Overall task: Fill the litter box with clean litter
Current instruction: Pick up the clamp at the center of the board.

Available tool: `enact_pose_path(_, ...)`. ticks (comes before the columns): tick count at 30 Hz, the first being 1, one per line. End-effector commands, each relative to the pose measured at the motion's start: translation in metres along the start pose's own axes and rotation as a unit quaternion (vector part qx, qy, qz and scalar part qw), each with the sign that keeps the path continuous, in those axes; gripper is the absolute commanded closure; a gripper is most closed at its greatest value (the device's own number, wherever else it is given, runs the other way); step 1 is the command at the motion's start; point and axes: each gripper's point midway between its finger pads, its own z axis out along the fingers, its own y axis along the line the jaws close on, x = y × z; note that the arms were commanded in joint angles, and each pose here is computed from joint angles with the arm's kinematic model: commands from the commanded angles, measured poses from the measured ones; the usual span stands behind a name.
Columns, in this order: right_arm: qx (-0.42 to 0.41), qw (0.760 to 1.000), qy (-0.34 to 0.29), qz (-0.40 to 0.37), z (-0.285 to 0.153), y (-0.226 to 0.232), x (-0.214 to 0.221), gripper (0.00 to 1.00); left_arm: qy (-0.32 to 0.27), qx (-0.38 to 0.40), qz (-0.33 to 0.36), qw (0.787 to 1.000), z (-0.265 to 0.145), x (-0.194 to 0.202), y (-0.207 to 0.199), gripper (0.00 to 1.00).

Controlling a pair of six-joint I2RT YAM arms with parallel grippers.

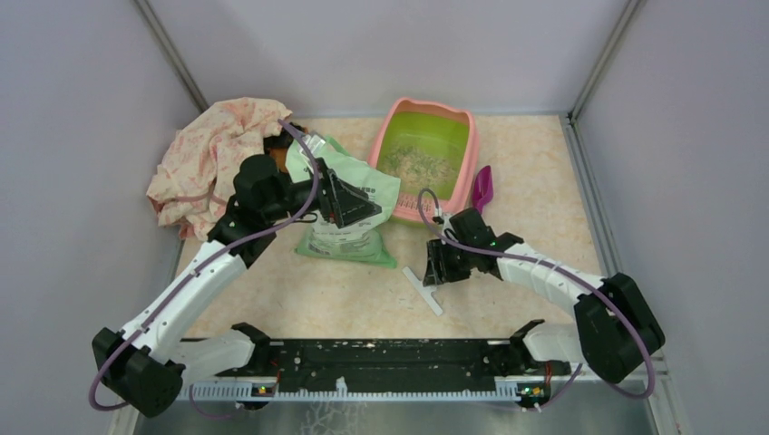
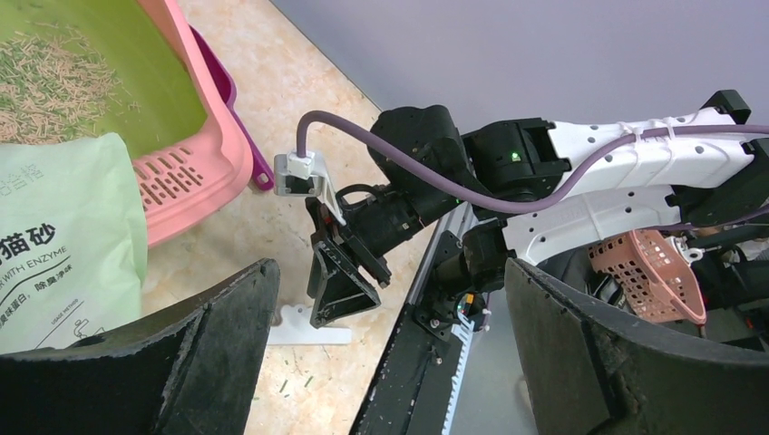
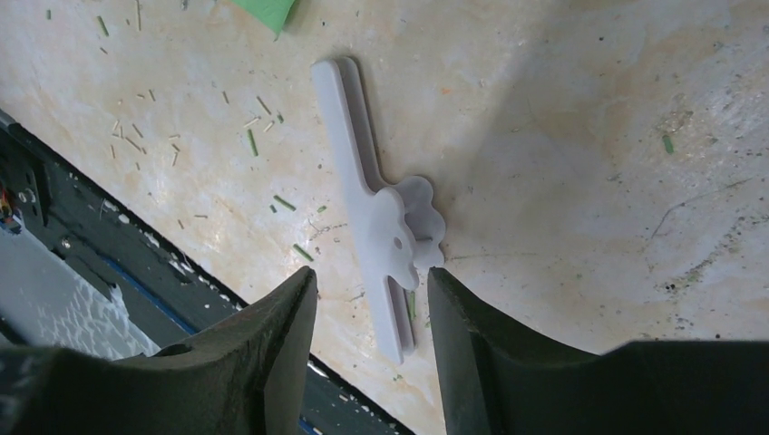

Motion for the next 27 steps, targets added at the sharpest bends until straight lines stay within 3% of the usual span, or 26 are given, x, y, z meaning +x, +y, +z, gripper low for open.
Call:
enact_pose_path(1,-0.03,0.999,-0.026,-0.012,0.006,0.012,-0.012,0.52,-0.007,0.007,0.018,1.0,-0.005,-0.006,-0.006,0.01)
enact_pose_path(13,-0.042,0.999,-0.005,-0.004,0.025,0.009,-0.005,0.63,0.001,0.015,0.015,1.0,-0.005,-0.002,-0.008,0.01)
enact_pose_path(15,-0.042,0.999,-0.003,-0.003,0.026,0.008,-0.004,0.68,0.001,0.017,0.016,1.0,-0.006,-0.002,-0.009,0.01)
enact_pose_path(21,-0.053,0.999,-0.007,-0.008,0.023,0.014,-0.007,1.0,0.002,0.021,0.017,1.0,-0.005,-0.002,-0.009,0.01)
enact_pose_path(27,-0.084,0.993,-0.072,-0.03,-0.017,0.043,-0.04,1.0,0.006,0.033,0.015,0.999,-0.005,0.0,-0.012,0.01)
